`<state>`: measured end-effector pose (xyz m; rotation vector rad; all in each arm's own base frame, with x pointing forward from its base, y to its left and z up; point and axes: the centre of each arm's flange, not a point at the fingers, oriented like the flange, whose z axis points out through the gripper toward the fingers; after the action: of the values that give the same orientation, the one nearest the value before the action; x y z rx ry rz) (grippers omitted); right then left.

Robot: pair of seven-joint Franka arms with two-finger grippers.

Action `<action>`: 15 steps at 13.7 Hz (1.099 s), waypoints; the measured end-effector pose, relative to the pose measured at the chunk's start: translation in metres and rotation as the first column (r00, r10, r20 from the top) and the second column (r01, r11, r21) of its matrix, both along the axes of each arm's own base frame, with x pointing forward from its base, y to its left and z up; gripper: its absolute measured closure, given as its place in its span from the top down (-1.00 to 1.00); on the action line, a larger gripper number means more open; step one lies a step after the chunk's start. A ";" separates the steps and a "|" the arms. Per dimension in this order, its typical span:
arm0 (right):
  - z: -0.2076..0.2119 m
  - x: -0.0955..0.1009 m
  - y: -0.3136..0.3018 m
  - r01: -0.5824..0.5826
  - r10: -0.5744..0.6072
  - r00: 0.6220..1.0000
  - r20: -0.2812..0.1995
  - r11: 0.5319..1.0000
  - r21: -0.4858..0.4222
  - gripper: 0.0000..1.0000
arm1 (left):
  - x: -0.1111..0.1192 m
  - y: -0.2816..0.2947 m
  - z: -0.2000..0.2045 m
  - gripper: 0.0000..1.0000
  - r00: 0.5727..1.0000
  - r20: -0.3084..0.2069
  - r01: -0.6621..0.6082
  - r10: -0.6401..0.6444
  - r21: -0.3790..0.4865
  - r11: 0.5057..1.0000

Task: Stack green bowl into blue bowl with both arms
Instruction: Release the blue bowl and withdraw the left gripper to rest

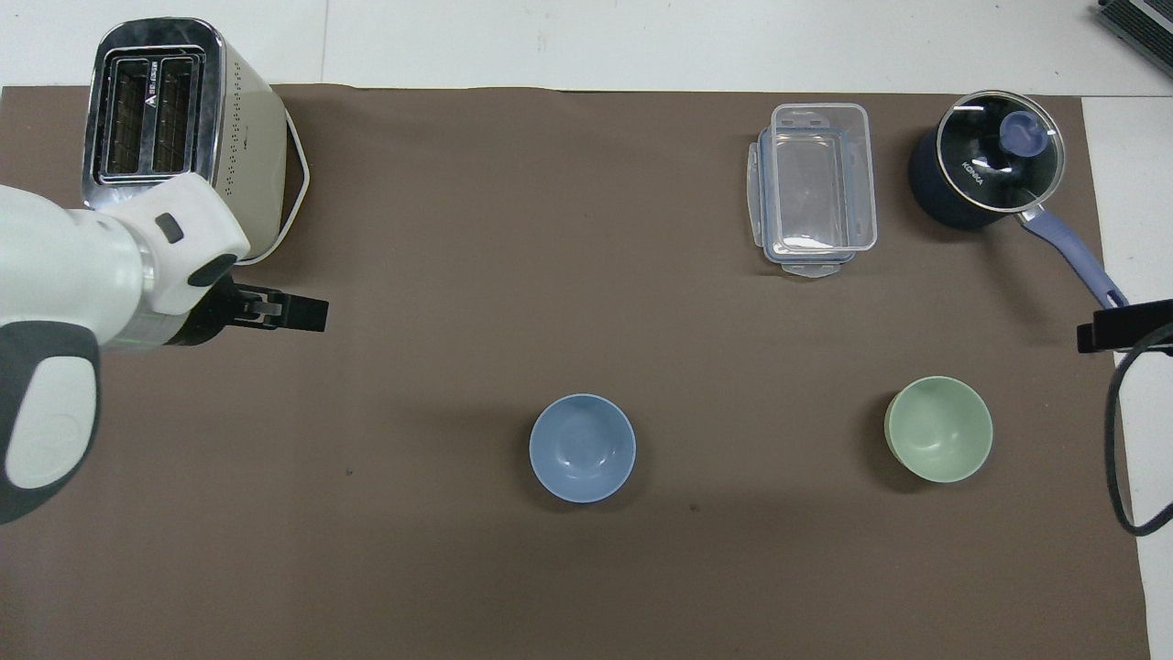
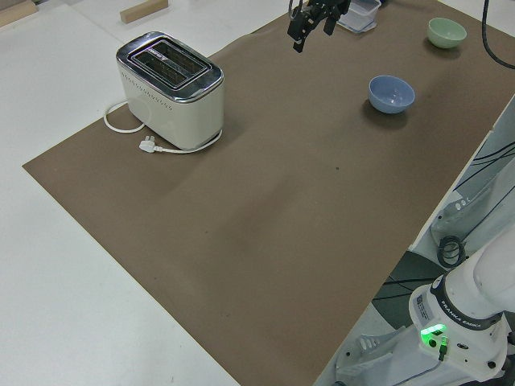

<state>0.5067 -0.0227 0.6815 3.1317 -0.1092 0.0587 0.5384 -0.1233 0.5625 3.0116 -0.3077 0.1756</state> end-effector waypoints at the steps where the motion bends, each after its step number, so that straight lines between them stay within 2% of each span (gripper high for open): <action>1: 0.000 0.000 0.000 0.000 0.000 1.000 0.000 1.000 0.000 1.00 | 0.002 0.010 0.008 1.00 1.000 0.002 -0.003 0.003 0.001 1.000; 4: 0.000 0.000 0.000 0.000 0.000 1.000 0.000 1.000 0.000 1.00 | 0.006 0.038 0.032 1.00 1.000 -0.019 0.003 -0.002 0.010 1.000; 10: 0.000 0.000 0.000 0.000 0.000 1.000 0.000 1.000 0.000 1.00 | 0.011 0.064 0.060 1.00 0.994 -0.105 -0.014 0.016 0.025 1.000; 15: 0.000 0.000 0.000 0.000 0.000 1.000 0.000 1.000 0.000 1.00 | 0.012 0.076 0.066 1.00 0.991 -0.128 -0.030 0.033 0.028 0.999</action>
<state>0.5067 -0.0227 0.6815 3.1317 -0.1091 0.0587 0.5508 -0.0476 0.6284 3.0369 -0.2521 -0.0201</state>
